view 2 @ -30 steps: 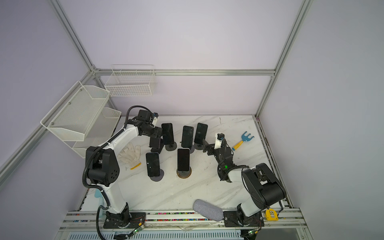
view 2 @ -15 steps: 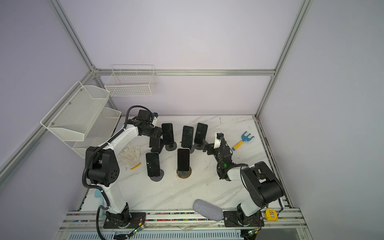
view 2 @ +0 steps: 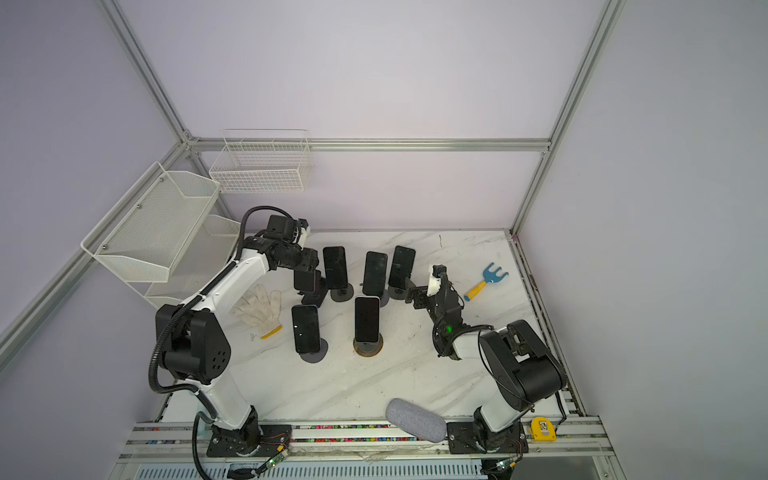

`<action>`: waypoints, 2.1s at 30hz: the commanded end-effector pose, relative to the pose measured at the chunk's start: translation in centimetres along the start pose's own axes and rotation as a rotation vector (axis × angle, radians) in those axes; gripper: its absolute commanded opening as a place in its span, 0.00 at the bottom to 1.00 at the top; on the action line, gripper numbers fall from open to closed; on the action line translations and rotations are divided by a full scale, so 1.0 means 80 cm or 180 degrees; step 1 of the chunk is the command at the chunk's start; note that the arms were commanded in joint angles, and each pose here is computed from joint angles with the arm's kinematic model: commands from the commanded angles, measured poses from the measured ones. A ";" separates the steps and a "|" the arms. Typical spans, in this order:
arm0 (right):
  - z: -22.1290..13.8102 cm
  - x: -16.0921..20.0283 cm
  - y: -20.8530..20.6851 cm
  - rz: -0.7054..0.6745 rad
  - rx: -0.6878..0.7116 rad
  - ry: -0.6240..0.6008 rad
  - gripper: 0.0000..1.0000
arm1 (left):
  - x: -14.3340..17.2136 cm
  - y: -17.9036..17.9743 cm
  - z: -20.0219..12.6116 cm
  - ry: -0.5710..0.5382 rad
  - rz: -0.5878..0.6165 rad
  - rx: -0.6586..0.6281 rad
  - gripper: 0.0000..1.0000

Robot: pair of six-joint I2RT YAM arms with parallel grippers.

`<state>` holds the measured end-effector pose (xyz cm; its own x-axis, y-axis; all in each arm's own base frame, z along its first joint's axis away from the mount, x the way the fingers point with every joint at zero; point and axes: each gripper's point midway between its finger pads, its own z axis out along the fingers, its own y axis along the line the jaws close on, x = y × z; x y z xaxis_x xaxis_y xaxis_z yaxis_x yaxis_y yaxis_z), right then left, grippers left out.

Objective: Remove the phone from the phone stand
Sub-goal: Remove the phone from the phone stand, then place the phone at the bottom-center of the table.

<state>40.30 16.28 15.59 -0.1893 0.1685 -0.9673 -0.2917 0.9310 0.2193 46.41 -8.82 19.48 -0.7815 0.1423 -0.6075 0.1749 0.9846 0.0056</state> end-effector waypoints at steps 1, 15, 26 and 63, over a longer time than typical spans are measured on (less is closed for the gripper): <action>0.005 -0.003 0.000 0.0027 0.0049 -0.0010 0.97 | -0.043 -0.002 -0.053 -0.0365 -0.0081 0.0035 0.71; 0.006 -0.001 -0.006 0.0053 0.0125 -0.0007 0.97 | -0.102 -0.023 -0.162 -0.0970 -0.0292 0.0416 0.70; -0.002 -0.026 0.014 -0.0044 -0.0125 -0.0099 0.97 | -0.125 -0.076 -0.193 -0.1160 -0.0493 0.1160 0.68; -0.120 -0.078 -0.108 0.1064 0.1751 -0.0188 0.97 | -0.061 -0.374 -0.195 -0.0912 0.0306 0.2420 0.63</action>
<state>35.36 6.54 22.25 -0.1800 0.4091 -0.8946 0.1725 0.9085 0.3807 36.36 -36.00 30.88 -0.6788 0.0951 -0.7281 0.5892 0.6623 -0.4628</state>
